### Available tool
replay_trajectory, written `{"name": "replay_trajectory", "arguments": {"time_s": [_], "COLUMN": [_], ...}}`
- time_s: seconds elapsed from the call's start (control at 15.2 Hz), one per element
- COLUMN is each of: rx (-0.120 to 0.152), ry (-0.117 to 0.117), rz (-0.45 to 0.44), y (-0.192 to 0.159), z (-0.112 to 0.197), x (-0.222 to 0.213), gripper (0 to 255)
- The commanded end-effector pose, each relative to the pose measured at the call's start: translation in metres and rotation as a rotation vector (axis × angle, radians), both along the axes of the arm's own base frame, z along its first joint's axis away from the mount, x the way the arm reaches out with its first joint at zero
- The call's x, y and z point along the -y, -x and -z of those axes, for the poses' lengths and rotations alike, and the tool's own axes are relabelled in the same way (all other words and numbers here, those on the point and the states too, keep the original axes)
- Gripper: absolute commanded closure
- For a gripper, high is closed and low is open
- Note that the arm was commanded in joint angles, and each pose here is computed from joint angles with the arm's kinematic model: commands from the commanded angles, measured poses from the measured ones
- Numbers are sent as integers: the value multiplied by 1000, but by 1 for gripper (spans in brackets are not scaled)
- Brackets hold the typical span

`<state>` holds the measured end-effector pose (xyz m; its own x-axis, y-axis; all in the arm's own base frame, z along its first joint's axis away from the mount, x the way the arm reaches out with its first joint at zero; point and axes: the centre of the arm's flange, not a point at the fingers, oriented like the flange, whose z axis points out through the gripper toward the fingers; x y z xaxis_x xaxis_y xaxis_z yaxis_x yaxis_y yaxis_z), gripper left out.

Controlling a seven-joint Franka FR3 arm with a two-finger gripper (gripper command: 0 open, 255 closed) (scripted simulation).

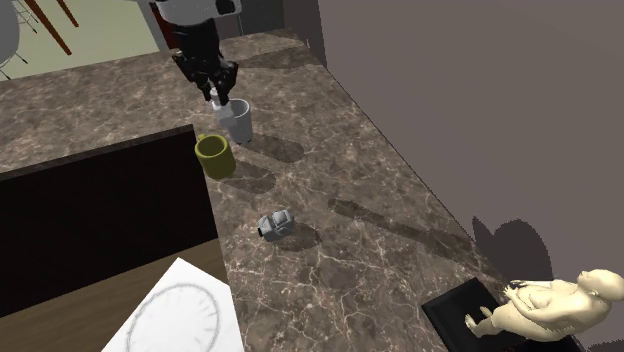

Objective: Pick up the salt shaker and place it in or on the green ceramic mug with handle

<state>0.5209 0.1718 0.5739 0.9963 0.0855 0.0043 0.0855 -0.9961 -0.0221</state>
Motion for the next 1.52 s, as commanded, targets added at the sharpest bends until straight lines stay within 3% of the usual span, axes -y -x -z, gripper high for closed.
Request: {"name": "replay_trajectory", "arguments": {"time_s": [0.0, 0.4, 1.45], "rx": [0, 0, 0], "ry": [0, 0, 0], "rz": [2, 2, 1], "y": [2, 3, 3], "z": [-1, -9, 75], "x": [-25, -103, -103], "gripper": [255, 255, 255]}}
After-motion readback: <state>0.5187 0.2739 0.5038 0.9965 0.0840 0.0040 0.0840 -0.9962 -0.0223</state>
